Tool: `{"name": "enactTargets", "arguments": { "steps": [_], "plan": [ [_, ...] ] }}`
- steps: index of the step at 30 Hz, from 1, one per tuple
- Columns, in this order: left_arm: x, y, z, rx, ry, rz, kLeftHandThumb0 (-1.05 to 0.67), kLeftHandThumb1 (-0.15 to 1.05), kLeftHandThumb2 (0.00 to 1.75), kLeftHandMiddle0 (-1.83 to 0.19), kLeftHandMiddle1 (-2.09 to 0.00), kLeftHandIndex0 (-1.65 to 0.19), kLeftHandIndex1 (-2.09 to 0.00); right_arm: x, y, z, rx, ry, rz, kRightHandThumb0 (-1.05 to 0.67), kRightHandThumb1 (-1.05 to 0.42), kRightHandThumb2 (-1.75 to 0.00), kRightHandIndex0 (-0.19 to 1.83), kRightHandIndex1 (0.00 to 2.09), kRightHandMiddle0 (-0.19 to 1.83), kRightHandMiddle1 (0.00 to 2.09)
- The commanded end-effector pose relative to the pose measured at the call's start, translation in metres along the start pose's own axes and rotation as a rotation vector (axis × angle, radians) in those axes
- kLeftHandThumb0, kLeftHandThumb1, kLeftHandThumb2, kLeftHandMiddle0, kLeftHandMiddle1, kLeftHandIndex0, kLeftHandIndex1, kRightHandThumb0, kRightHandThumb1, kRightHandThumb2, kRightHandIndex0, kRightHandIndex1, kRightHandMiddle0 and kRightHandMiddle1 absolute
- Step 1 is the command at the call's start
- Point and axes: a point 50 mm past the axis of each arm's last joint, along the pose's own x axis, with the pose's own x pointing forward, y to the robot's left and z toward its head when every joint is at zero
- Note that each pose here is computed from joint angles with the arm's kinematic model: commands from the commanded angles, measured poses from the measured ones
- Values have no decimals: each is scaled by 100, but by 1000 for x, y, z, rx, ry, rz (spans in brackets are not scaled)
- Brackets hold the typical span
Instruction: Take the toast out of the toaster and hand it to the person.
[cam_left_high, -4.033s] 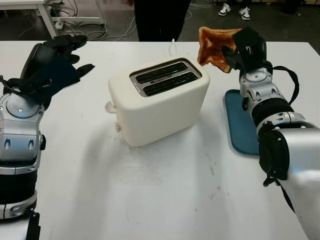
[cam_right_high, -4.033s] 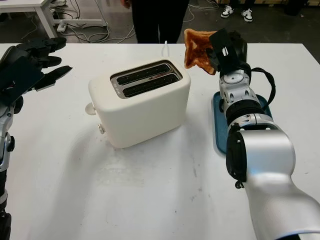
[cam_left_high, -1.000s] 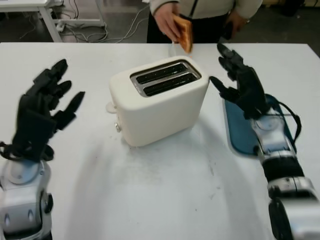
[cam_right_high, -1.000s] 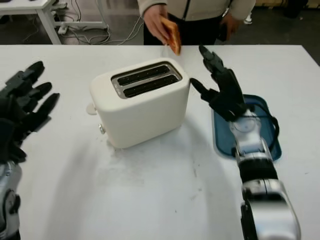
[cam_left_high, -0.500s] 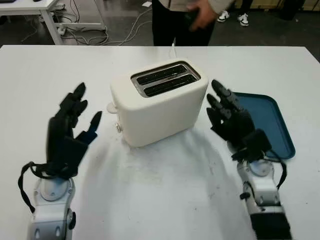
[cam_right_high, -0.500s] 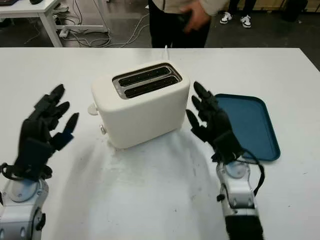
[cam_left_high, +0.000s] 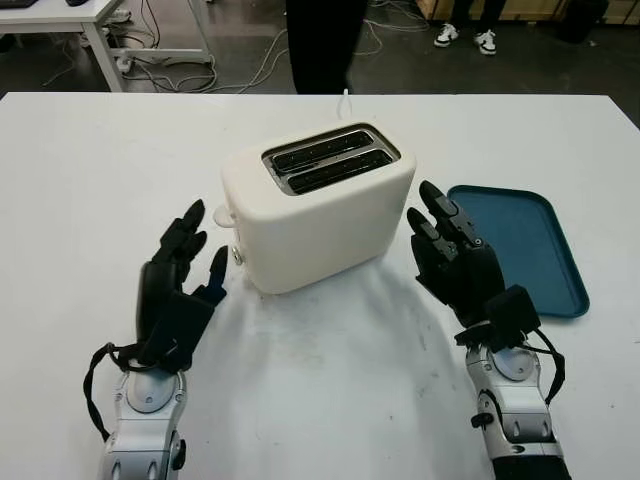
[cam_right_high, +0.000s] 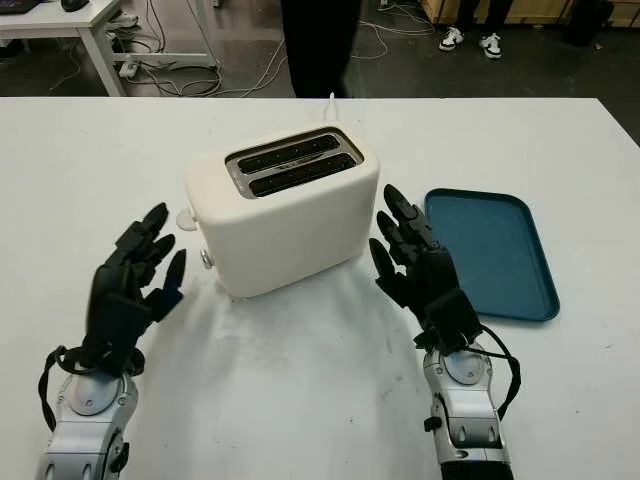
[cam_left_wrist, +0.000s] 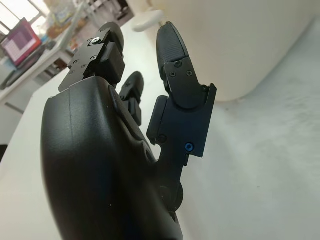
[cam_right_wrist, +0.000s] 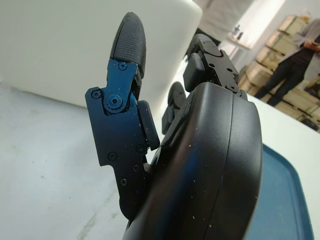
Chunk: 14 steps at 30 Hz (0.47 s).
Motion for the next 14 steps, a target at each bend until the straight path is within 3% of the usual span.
{"name": "enactTargets", "arguments": {
  "steps": [1, 14],
  "plan": [
    [-2, -1, -4, 34, 0, -11, -55, 92, 71, -13, -59, -33, -2, -1, 0, 3, 3, -9, -17, -62, -92, -56, 18, 5, 18, 0],
    [-2, 3, -1, 39, -2, -15, -53, 92, 70, -4, -71, -32, -2, 2, 3, 7, -1, -27, -76, -61, -92, -54, 16, 5, 19, 1]
  ]
}}
